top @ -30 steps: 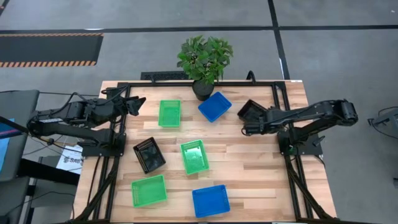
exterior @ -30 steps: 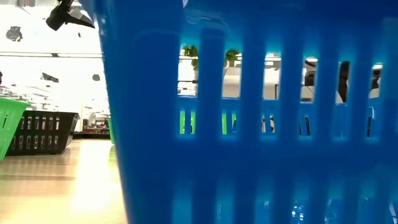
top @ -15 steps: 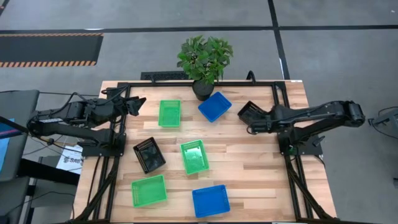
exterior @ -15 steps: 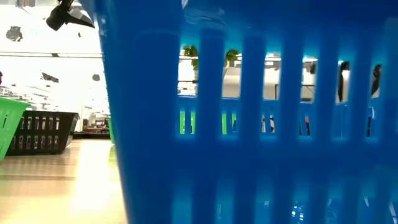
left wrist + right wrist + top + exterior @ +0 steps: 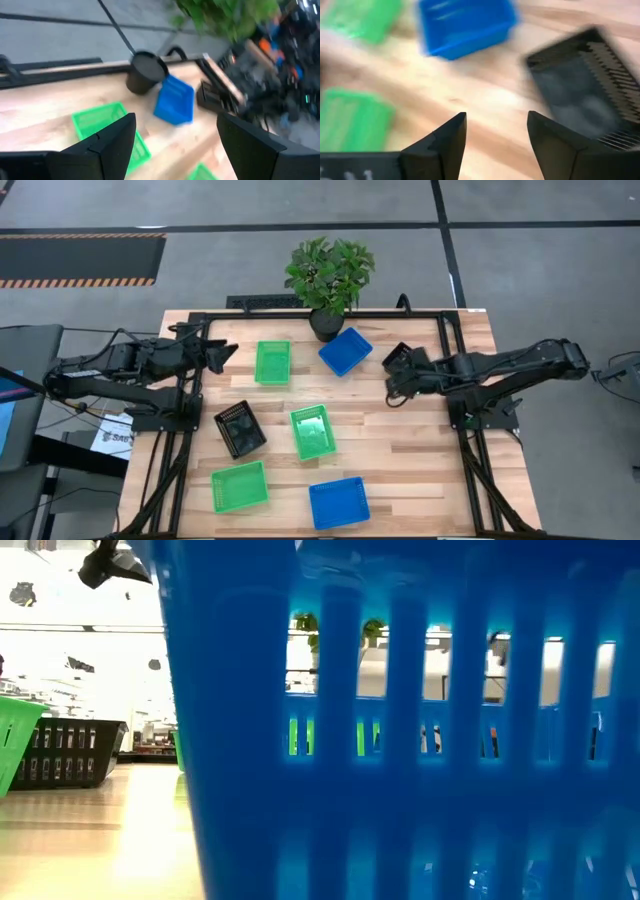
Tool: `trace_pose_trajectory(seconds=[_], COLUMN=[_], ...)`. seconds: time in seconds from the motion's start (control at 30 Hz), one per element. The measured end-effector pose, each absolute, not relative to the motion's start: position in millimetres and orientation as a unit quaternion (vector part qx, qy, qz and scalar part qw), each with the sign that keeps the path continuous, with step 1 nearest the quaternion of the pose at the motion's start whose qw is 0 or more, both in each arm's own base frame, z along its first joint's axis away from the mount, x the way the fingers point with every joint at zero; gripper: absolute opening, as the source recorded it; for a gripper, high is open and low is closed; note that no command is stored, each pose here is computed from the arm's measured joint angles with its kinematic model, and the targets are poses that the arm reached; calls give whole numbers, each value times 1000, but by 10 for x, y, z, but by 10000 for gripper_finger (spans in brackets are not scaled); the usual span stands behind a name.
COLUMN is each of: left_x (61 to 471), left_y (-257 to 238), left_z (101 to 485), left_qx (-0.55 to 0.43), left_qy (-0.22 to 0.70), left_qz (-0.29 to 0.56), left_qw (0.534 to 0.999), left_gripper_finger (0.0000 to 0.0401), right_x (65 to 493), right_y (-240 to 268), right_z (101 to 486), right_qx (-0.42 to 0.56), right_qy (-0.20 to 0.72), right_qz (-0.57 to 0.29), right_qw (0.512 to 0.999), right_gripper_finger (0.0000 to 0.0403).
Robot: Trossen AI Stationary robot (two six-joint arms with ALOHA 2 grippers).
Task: Stack baskets by color
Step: Stack the right green basket on the top left green basket
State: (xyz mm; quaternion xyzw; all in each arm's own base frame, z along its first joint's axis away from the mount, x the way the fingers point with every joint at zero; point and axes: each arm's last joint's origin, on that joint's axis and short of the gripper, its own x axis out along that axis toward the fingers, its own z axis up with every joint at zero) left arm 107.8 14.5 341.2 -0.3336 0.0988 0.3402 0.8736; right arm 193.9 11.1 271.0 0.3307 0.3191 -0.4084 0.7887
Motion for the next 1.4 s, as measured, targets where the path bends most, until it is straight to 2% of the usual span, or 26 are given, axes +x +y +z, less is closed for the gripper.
trace_pose_trajectory(seconds=[0.13, 0.3, 0.5, 0.83, 1.13, 1.4], left_x=[1232, 1476, 1679, 1579, 1325, 1141], left_y=[117, 97, 79, 80, 106, 122], left_z=[3313, 3079, 2961, 3460, 3991, 4264], left_qx=[-325, -310, -318, -334, -323, -328], left_qy=[171, 282, 334, 286, 230, 193], left_qz=[313, 328, 324, 306, 321, 337], left_qw=[876, 847, 826, 844, 860, 861], left_gripper_finger=[268, 268, 267, 267, 267, 267], right_x=[2116, 2282, 2545, 3050, 3335, 3636], right_y=[228, 342, 402, 298, 290, 299], right_z=[2658, 2502, 2327, 2068, 1999, 1957], right_qx=[322, 314, 350, 380, 351, 317], right_qy=[319, 346, 361, 337, 358, 380], right_qz=[-367, -351, -309, -219, -203, -200], right_qw=[812, 812, 807, 833, 841, 846], right_gripper_finger=[227, 227, 227, 227, 227, 226])
